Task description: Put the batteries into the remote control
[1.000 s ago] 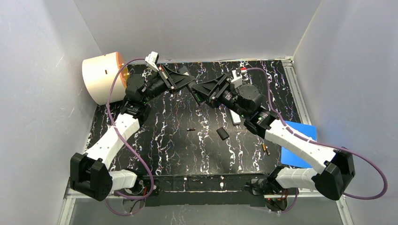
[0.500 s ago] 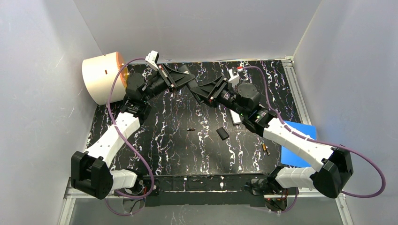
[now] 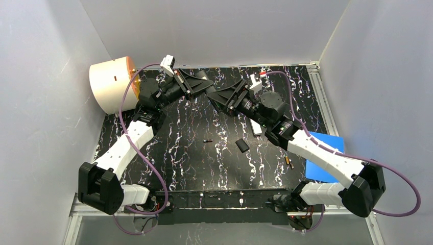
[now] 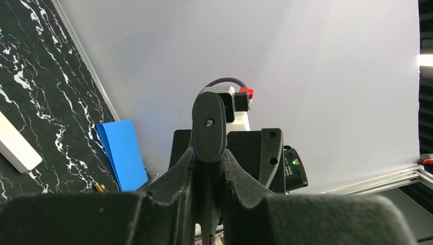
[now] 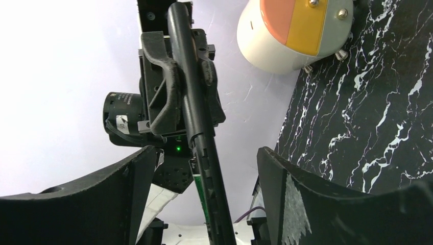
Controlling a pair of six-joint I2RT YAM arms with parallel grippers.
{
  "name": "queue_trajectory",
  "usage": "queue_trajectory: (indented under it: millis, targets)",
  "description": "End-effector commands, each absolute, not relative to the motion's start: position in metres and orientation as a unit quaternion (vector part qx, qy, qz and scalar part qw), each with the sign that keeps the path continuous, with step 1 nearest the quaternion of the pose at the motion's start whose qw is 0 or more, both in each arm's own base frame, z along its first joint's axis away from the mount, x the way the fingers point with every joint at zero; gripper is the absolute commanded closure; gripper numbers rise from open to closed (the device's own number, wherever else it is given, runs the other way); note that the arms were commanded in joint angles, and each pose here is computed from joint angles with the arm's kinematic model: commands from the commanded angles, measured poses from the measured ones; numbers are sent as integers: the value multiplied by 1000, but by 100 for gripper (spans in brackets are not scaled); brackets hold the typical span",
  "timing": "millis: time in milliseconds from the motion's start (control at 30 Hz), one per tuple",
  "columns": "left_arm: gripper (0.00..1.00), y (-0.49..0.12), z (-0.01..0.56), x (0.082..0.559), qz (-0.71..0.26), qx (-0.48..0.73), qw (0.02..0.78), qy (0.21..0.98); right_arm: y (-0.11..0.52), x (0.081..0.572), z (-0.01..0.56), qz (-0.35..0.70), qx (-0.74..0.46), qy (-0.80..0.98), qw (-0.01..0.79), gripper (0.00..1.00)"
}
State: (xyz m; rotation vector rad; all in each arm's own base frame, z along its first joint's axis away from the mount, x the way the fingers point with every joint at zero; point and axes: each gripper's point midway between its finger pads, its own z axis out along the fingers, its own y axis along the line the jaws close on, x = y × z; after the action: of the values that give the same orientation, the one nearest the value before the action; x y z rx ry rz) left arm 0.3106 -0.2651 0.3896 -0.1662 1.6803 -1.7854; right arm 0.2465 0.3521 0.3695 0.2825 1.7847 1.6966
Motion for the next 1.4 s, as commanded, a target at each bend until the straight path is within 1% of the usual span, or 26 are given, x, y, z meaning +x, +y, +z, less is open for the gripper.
queue_trajectory:
  millis: [0,67,100,167,267,333,467,500,533,567,600,633,700,733,767,800,833,933,1067,1167,1233,1300,1367]
  targets:
    - [100,-263,410,302,-695,-42,354,624,337,242,406,676,92,631,370,20]
    - [100,-263,410,302,-695,-44,354,624,336,239,405,679,89,628,369,26]
    - [100,-263,410,302,-696,-44,353,624,336,239,403,680,86,628,369,32]
    - [100,-263,410,303,-696,-46,351,624,335,236,402,682,79,625,372,39]
    - [100,-264,409,303,-698,-51,346,625,333,233,400,680,67,623,382,47]
    - [100,-264,409,303,-699,-50,345,625,333,234,396,673,65,630,383,57]
    - [100,-264,411,300,-700,-47,345,624,336,238,383,659,73,650,370,81]
    - [100,-263,411,300,-700,-46,346,624,337,238,381,659,73,652,367,85]
    - [100,-263,411,300,-699,-44,347,624,338,238,380,659,74,654,364,86]
    - [100,-264,411,299,-698,-42,348,624,338,239,380,660,74,654,363,86]
    - [100,-263,410,299,-698,-41,349,624,338,238,380,661,73,653,363,81]
    - [100,-263,410,299,-697,-40,352,624,337,238,381,661,74,652,364,72]
    - [100,-262,408,299,-693,-38,357,625,333,239,386,659,75,648,375,44]
    - [100,-262,406,299,-691,-37,359,626,331,240,388,656,74,646,383,33]
    - [100,-262,403,299,-689,-37,360,628,327,240,391,653,72,643,394,26]
    - [100,-261,401,299,-687,-34,363,629,322,241,394,647,70,640,408,22]
    - [100,-261,398,300,-682,-31,366,632,318,243,394,638,70,643,418,19]
    - [100,-255,385,301,-661,-24,377,648,306,246,394,610,58,653,446,16]
    - [100,-243,372,297,-621,12,416,664,290,256,382,538,32,696,475,17]
    - [100,-239,382,277,-613,77,443,650,277,265,363,465,8,740,486,19]
    - [100,-235,389,265,-603,103,460,644,272,271,347,424,-6,765,484,19]
    - [100,-226,386,268,-571,94,480,659,275,273,323,391,-49,790,470,21]
    - [100,-210,373,277,-517,59,500,692,285,272,286,368,-90,821,426,23]
